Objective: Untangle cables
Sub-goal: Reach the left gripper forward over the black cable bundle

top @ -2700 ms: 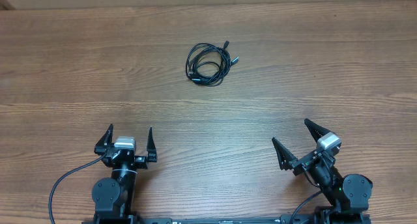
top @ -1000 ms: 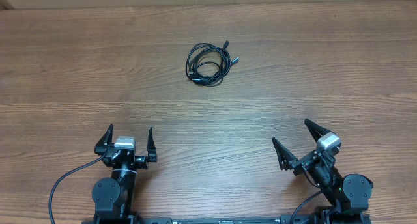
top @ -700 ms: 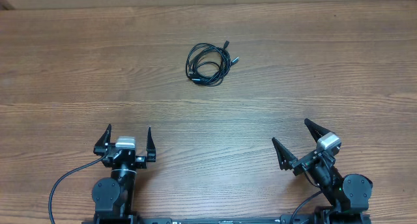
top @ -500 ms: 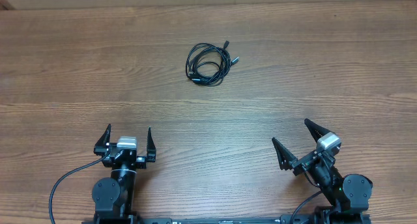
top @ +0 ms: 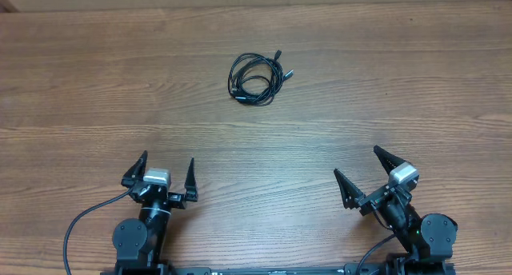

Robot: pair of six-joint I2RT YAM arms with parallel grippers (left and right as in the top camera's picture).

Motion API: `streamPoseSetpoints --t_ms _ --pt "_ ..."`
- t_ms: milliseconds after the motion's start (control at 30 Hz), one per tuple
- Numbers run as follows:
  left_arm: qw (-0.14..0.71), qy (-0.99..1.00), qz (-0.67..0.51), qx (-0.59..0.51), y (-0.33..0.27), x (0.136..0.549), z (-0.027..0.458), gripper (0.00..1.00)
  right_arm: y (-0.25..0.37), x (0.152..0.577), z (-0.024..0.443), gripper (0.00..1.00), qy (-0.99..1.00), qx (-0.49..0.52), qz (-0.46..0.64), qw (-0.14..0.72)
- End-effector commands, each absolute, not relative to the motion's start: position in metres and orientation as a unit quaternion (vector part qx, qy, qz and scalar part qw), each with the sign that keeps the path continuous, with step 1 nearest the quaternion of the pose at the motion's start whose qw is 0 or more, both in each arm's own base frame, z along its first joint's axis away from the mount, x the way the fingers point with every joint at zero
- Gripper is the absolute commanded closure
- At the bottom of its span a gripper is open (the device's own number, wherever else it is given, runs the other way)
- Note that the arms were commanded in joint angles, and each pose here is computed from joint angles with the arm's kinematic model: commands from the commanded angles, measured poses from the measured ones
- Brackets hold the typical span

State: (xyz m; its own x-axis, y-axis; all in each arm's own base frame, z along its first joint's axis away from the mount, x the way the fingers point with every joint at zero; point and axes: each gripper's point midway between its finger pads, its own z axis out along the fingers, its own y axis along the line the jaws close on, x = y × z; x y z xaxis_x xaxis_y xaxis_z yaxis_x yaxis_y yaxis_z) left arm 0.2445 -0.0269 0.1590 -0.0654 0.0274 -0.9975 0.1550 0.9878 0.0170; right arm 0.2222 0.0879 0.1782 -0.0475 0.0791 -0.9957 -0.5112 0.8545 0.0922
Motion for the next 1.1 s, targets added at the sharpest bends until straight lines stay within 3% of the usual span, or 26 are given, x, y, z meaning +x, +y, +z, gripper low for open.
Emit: streamPoseSetpoints --t_ms 0,500,767,1067 --pt "0.68 0.721 -0.108 0.084 -0.047 0.239 0.167 0.01 0.089 0.221 0.177 0.0 0.687 -0.16 0.222 0.674" --pt "0.674 0.72 -0.101 0.132 -0.056 0.227 0.253 0.0 0.089 0.221 0.177 0.0 0.687 -0.16 0.222 0.674" --pt "0.631 0.755 -0.077 0.163 -0.056 0.255 0.303 0.01 0.089 0.221 0.177 0.0 0.687 -0.16 0.222 0.674" --pt "0.527 0.831 -0.096 0.15 -0.056 0.289 0.341 0.0 0.088 0.222 0.177 0.0 0.688 -0.157 0.218 0.675"
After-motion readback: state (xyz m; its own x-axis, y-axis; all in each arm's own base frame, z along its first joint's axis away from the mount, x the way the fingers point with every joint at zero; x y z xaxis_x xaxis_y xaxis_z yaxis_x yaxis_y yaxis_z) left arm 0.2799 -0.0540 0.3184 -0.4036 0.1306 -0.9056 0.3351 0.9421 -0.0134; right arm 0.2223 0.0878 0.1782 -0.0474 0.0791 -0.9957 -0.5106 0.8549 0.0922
